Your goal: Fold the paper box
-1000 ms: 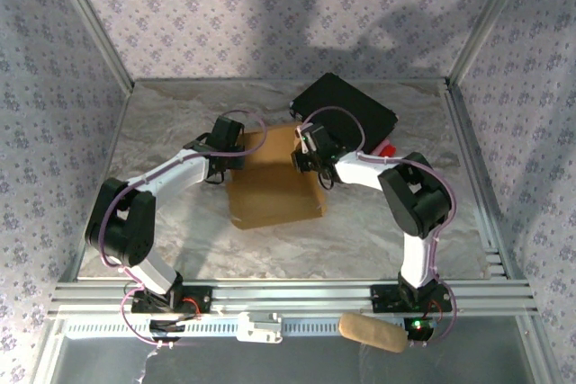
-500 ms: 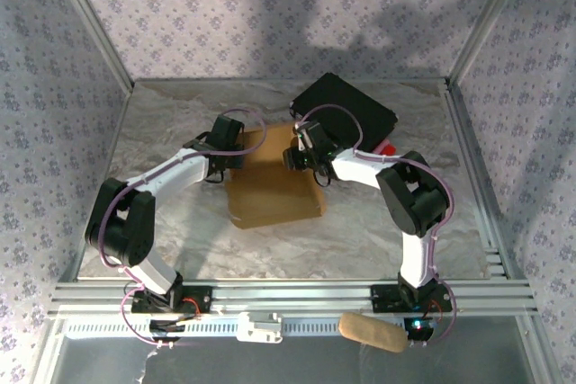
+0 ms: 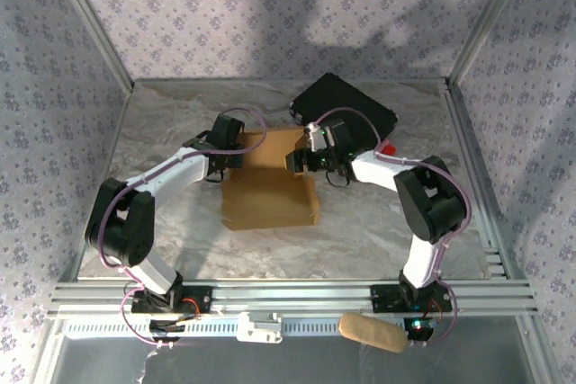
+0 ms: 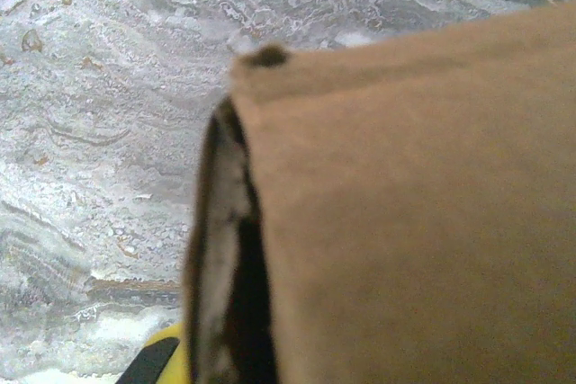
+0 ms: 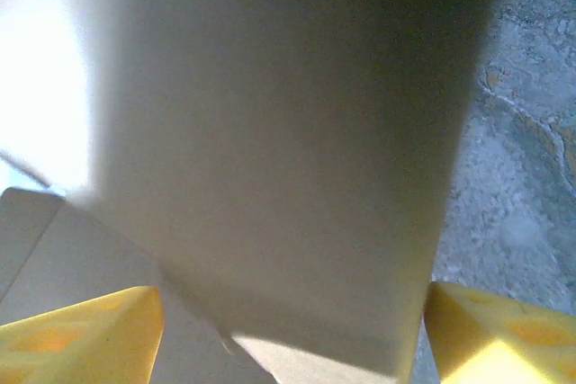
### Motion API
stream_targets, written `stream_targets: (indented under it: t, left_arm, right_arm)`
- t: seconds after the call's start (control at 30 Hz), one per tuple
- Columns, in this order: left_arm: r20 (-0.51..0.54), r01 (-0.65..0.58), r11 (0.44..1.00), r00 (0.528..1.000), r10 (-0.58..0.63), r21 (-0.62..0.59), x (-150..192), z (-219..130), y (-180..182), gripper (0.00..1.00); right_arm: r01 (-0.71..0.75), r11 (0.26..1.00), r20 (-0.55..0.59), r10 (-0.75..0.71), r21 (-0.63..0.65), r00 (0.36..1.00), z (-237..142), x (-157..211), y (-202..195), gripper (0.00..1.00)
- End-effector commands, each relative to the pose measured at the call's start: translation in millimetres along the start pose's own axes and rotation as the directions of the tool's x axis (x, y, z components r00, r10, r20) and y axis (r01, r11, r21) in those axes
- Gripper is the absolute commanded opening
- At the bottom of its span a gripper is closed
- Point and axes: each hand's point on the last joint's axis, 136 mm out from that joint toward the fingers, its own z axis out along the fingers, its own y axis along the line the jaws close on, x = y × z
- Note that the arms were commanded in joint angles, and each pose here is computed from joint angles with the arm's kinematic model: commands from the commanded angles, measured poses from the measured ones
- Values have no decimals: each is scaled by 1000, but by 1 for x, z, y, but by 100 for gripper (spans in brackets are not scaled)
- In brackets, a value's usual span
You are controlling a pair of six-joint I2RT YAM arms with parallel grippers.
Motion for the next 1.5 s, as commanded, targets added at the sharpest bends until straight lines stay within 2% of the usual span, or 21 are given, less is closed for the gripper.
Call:
stream_targets:
  t: [0.0, 0.1, 0.4, 0.53, 0.6, 0.7, 0.77, 0.9, 1.13, 1.3, 1.47]
  left_arm:
    - [15, -28, 999, 1000, 27, 27, -9, -7, -9, 0]
    - [13, -31, 999, 999, 31, 25, -8, -6, -9, 0]
    - [14, -30, 999, 999, 30, 24, -8, -4, -10, 0]
    - [14, -33, 999, 999, 33, 23, -9, -3, -10, 0]
    - [16, -33, 999, 999, 33, 22, -10, -3, -11, 0]
    - [16, -29, 999, 999, 28, 23, -11, -4, -11, 0]
    - [20, -27, 999, 999, 26, 24, -13, -5, -12, 0]
    - [22, -33, 999, 999, 32, 22, -13, -6, -12, 0]
    - [17, -32, 999, 999, 32, 23, -11, -4, -11, 0]
    - [14, -31, 999, 999, 31, 29, -10, -5, -13, 0]
    - [14, -33, 999, 999, 33, 28, -12, -6, -13, 0]
  right_arm:
    - [-5, 995, 33, 8, -98, 999, -18, -8, 3, 78]
    - [-25, 994, 40, 30, -111, 999, -22, -5, -7, 73]
    - [-75, 995, 151, 84, -66, 985, -49, -12, -34, 71]
    - [-90, 993, 156, 101, -76, 983, -53, -9, -40, 70]
    - [-86, 996, 143, 88, -16, 986, -50, -6, -43, 70]
    - [-58, 983, 132, 35, 172, 991, -49, 3, -48, 70]
    - [-43, 955, 146, -1, 294, 989, -52, 15, -49, 75]
    - [-91, 923, 172, 28, 374, 985, -47, 26, -59, 77]
    - [-91, 912, 139, 37, 400, 990, -22, 13, -65, 76]
    - [-22, 917, 85, -13, 399, 996, 0, 9, -57, 69]
    - [-3, 902, 57, -24, 432, 998, 5, 13, -64, 50]
